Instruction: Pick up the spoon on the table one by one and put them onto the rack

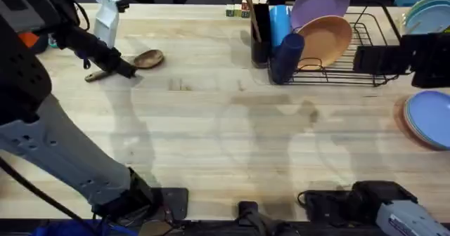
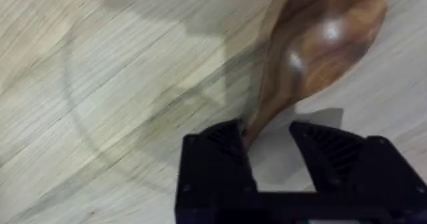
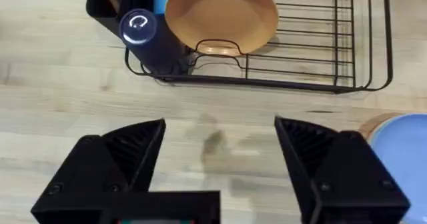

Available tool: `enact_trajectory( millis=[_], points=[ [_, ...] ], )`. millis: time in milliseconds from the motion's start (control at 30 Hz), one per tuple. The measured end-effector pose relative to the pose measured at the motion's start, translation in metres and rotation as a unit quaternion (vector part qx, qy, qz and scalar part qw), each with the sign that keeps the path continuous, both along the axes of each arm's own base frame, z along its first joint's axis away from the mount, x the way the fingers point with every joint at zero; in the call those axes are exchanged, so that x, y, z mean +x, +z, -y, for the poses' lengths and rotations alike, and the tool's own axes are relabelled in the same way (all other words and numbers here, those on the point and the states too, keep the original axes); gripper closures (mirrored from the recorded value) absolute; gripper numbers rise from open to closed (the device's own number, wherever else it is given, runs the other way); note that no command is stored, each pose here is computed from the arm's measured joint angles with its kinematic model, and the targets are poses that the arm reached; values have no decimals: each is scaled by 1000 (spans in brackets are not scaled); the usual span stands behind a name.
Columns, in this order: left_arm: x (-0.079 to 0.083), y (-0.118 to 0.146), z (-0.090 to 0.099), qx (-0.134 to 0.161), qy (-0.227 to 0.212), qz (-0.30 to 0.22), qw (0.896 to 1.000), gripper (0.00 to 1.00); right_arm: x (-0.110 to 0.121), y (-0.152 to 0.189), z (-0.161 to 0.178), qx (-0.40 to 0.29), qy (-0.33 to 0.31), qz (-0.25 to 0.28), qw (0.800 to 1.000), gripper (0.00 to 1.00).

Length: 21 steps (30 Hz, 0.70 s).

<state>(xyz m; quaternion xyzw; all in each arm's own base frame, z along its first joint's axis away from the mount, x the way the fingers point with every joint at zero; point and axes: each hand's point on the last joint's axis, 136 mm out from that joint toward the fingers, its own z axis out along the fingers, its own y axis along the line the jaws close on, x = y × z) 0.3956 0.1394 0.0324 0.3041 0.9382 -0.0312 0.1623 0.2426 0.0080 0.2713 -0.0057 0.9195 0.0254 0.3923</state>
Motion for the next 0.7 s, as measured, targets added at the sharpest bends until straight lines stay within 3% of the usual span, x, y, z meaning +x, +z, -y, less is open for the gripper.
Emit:
enact_trajectory(
  millis=[367,700],
  points=[
    [4,1,5,-10,-5,9,1000,846,0,0,0,7,-6,-1,1000,9],
    [5,1,5,-9,-5,12,1000,886,0,0,0,7,-7,-1,1000,10]
  ],
)
